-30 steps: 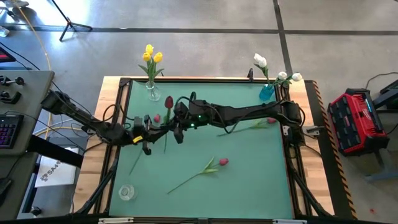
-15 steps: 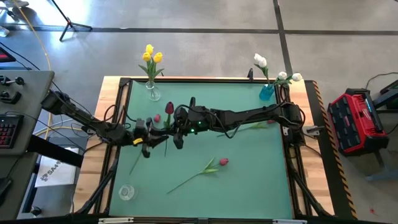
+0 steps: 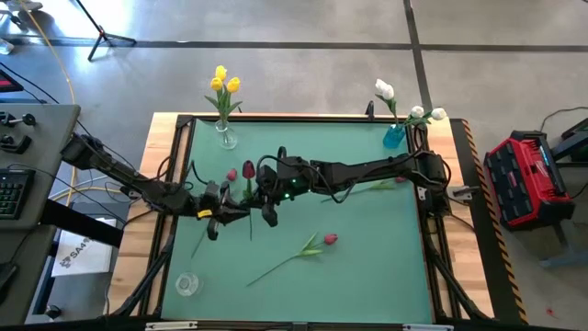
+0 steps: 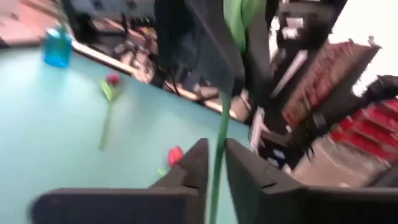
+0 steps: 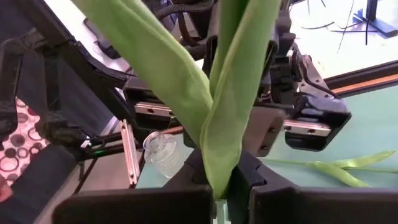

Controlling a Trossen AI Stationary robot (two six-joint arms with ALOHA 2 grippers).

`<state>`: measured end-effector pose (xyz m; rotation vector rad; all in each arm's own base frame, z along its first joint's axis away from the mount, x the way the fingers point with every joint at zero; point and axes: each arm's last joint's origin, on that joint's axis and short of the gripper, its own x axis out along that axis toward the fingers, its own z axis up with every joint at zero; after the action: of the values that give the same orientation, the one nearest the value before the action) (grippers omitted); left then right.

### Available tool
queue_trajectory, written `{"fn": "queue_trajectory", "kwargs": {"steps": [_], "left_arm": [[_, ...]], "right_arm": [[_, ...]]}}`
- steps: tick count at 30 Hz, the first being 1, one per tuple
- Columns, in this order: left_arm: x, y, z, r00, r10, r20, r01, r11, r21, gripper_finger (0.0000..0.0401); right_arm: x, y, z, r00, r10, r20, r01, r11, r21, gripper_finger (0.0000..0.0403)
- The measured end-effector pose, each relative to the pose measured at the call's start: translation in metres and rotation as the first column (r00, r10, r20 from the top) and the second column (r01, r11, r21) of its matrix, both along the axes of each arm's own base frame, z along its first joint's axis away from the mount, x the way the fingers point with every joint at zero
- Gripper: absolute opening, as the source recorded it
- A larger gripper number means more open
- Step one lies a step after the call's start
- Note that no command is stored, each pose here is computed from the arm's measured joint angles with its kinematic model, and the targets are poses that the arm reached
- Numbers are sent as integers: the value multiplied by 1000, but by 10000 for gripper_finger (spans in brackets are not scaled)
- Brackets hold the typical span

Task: Sort flowers into vase by color
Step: Put the top red flower into the bottom transparent vase

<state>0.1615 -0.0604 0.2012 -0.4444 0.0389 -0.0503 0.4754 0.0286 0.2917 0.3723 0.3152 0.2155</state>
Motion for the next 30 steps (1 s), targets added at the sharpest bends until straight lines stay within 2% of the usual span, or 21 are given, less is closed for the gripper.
{"fn": "queue_trajectory", "kwargs": {"steps": [2, 8, 12, 15, 19, 25, 30], "left_arm": [[0, -1, -1, 1000, -14, -11, 14, 1000, 1, 9], [0, 0, 4, 999, -11, 38, 9, 999, 49, 6], [0, -1, 4, 999, -18, 37, 16, 999, 48, 3], [0, -1, 4, 999, -12, 46, 10, 999, 46, 20], [1, 2, 4, 998, 39, 44, -40, 999, 15, 63], [7, 8, 2, 997, 61, 41, -61, 998, -6, 121], [15, 11, 0, 998, 44, 38, -43, 999, -32, 132]], "right_arm": [[0, 0, 0, 1000, 6, -1, -6, 1000, 1, 6], [-1, 0, -1, 1000, -14, -16, 14, 1000, 9, 58], [0, -1, -1, 999, -40, -22, 40, 999, 0, 65], [0, -1, -1, 999, -39, -19, 39, 999, -6, 43], [0, -1, -1, 999, -35, -15, 35, 999, -18, 7], [0, -1, -1, 999, -45, -14, 44, 999, -23, 14], [0, -1, -1, 999, -43, -5, 42, 999, -31, 3]]}}
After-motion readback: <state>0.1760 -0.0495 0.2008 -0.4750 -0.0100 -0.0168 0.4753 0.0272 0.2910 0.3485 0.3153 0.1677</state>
